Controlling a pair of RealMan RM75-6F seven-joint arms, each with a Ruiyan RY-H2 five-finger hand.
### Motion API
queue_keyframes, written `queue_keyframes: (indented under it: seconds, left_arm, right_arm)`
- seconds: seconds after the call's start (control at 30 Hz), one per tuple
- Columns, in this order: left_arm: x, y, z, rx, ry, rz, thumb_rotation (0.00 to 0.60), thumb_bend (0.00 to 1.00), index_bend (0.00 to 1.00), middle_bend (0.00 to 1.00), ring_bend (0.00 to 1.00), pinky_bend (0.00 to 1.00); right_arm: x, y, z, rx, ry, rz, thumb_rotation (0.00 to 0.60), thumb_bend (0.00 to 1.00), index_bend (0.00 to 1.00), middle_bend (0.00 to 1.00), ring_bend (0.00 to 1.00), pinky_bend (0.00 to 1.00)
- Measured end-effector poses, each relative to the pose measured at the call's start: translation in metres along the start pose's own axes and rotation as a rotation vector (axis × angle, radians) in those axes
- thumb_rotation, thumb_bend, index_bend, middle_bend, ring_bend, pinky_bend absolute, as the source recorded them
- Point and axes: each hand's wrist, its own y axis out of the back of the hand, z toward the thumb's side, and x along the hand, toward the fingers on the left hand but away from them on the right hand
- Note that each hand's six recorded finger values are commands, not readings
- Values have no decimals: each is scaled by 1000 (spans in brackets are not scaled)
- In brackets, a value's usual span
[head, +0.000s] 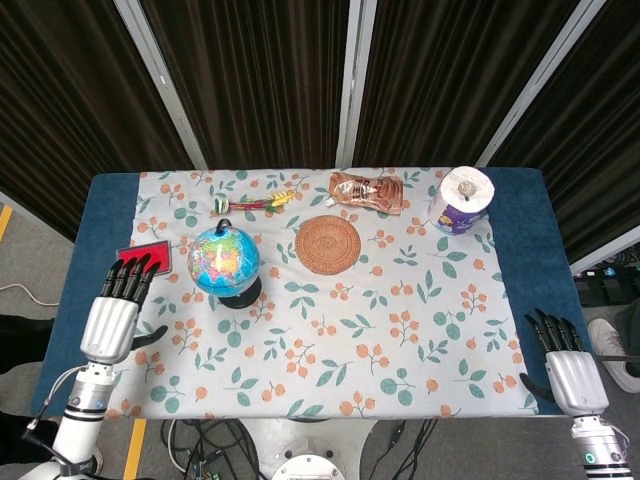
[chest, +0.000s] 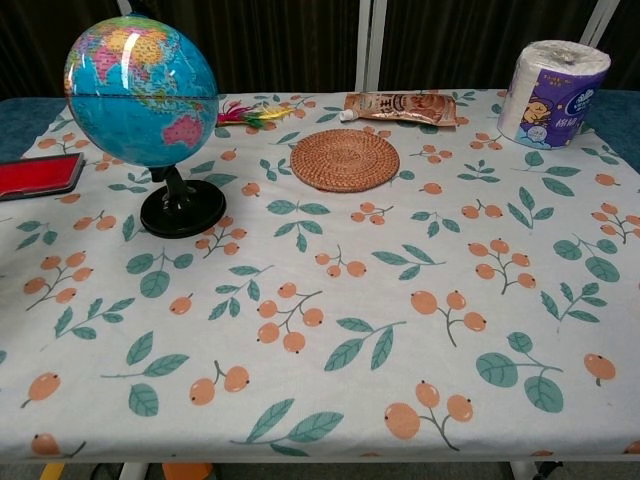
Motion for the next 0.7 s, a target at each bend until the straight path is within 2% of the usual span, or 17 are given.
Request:
queue_keyframes:
  seconds: [0.2,0.4,0.53,0.7]
  left_arm:
    - [9,6,41,1,-147,28,600,0,30,0,0,0]
    - [17,-2,72,3,-247,-10,600,0,30,0,0,0]
    - [22,-10,83,1,-271,-37,600,0,30,0,0,0]
    - [25,-17,79,4,-253,-54,600,0,30,0,0,0]
  right_arm:
    - [0,-1,-2,-2,-5,3,600,136,0,0,0,0]
    - [0,-2,-3,-5,-6,5,600,136,0,0,0,0]
    - [0,-2,-3,-6,-5,5,600,136,0,0,0,0]
    - [1,0,-4,-7,-6,-2,600,136,0,0,0,0]
